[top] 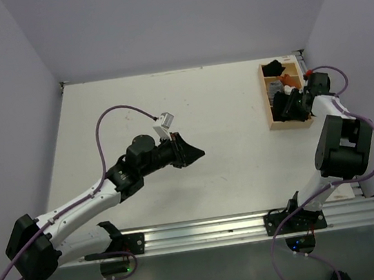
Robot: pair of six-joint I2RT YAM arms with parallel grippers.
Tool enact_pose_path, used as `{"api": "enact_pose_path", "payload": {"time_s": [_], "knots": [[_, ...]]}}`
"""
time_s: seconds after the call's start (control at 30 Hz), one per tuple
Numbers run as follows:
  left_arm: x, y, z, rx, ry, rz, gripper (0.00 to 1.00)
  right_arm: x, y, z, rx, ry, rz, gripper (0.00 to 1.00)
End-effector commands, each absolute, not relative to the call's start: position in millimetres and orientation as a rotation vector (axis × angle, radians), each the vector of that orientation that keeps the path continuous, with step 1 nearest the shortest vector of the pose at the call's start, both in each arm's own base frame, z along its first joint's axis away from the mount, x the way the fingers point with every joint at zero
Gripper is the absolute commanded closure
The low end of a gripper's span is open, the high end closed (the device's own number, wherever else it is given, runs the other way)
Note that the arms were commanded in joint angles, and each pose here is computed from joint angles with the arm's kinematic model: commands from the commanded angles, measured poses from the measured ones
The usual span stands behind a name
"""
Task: Roll the underwear
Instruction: Place the rolled underwear into the container
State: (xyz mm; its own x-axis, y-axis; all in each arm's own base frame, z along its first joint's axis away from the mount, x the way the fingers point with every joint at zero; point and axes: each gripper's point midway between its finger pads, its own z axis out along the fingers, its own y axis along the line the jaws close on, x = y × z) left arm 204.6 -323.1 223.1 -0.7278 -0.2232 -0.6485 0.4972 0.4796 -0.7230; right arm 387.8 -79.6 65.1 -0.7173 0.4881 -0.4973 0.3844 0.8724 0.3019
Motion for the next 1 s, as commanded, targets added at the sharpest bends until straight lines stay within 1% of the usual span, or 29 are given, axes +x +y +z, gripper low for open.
{"api": "enact_pose_path", "payload": {"time_s": [0.0,0.1,0.17,0.3,0.4,0.63,0.7,0.8,0.83,0.87,0.93,0.97], "knots": [[208.0,-320.0,245.0,0.207,1.945,-1.310,0.75,395.4,-92.6,73.4,0.655,2.427,0.199,0.61],[208.2,-320.5,245.6,0.202,1.944,-1.315,0.75,395.7,-92.4,73.5,0.660,2.429,0.206,0.65],[208.3,-321.4,246.0,0.203,1.946,-1.318,0.75,396.2,-92.4,76.5,0.667,2.418,0.211,0.64],[208.2,-321.6,248.4,0.204,1.942,-1.322,0.75,400.9,-88.9,88.8,0.650,2.387,0.246,0.58],[208.2,-322.2,249.0,0.203,1.941,-1.323,0.75,405.1,-86.8,95.9,0.643,2.377,0.266,0.57],[207.7,-322.6,250.8,0.210,1.939,-1.325,0.75,407.3,-89.5,109.4,0.644,2.349,0.250,0.59],[208.1,-321.9,250.2,0.207,1.940,-1.322,0.75,408.1,-90.0,111.2,0.644,2.344,0.248,0.61],[208.1,-321.7,249.4,0.209,1.941,-1.321,0.75,407.8,-90.0,107.6,0.648,2.360,0.249,0.69],[208.2,-321.9,250.2,0.209,1.939,-1.321,0.75,406.6,-90.2,105.1,0.653,2.367,0.249,0.74],[208.4,-322.1,250.4,0.209,1.939,-1.321,0.75,405.7,-90.4,103.1,0.654,2.372,0.243,0.78],[208.2,-322.7,250.9,0.212,1.939,-1.321,0.75,402.3,-92.0,96.0,0.670,2.386,0.238,0.83],[208.4,-322.4,250.6,0.211,1.941,-1.321,0.75,402.2,-91.9,95.0,0.671,2.388,0.238,0.84]]}}
